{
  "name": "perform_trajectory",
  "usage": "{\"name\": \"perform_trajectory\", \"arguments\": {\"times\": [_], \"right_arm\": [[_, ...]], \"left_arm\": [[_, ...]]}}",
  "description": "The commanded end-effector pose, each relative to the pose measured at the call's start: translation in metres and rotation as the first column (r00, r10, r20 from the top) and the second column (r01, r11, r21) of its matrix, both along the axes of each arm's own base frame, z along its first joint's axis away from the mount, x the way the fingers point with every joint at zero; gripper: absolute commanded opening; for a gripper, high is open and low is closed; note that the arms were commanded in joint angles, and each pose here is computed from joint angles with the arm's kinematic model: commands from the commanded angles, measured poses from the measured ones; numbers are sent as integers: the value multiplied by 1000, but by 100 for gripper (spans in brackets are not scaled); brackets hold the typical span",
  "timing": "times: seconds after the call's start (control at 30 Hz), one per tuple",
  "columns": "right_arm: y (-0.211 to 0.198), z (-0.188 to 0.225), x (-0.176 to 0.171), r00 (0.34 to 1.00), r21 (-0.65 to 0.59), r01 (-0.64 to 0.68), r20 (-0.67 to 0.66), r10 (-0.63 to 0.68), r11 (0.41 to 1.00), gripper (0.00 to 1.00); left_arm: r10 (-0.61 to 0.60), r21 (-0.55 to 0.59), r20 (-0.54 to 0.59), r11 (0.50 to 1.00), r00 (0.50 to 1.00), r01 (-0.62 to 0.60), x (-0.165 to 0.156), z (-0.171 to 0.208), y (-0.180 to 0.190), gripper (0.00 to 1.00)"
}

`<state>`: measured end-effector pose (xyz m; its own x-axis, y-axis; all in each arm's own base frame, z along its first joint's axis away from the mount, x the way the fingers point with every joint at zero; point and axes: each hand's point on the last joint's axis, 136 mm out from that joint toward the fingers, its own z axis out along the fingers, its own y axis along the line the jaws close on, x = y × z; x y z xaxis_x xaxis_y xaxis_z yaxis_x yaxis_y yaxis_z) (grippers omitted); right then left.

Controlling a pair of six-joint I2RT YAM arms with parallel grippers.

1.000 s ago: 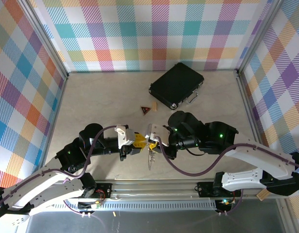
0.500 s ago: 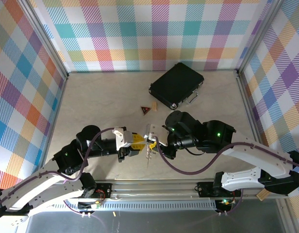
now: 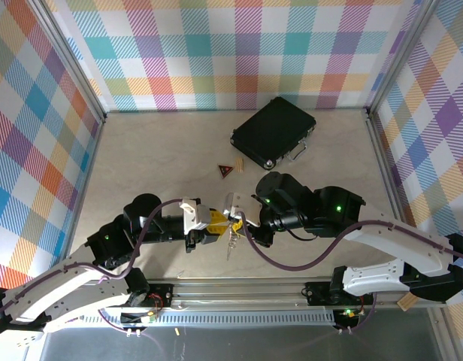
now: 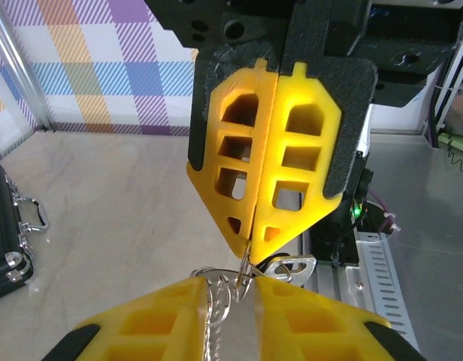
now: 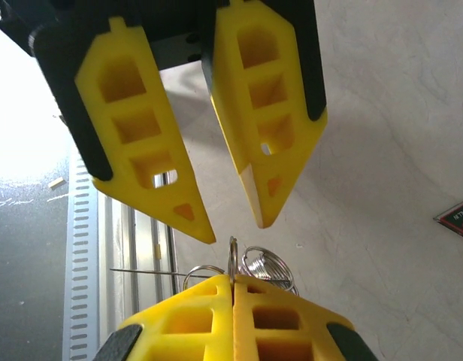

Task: Put the keys on the keyring

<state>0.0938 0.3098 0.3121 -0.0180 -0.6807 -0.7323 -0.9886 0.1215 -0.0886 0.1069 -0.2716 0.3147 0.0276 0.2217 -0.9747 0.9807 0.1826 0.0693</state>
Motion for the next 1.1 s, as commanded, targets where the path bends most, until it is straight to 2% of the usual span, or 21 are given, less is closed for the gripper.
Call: {"name": "perform_trajectory", "arguments": {"times": [0.0,0.2,0.47,0.53,0.77,1.07], "right_arm": [[6,14,-6,999,50,-42,14,41,998,0],[8,13,-7,999,50,-47,8,47,998,0],[10,11,-9,998,50,-57,1,57,997,0],[10,12,-9,998,53,-60,1,60,997,0],[11,16,-9,999,84,-50,9,50,995,1],[8,32,-14,999,205,-45,19,42,978,25]], "left_arm": [[-15,-6,27,1000,1000,15,-3,8,-2,22],[-10,-14,35,1000,999,11,-1,10,-3,19],[-26,-23,32,999,999,27,-4,10,-5,6],[-41,-33,32,999,999,42,-7,11,-5,0],[-85,-118,32,989,996,88,-18,24,-2,0],[-119,-200,34,972,992,123,-28,37,1,0]]}}
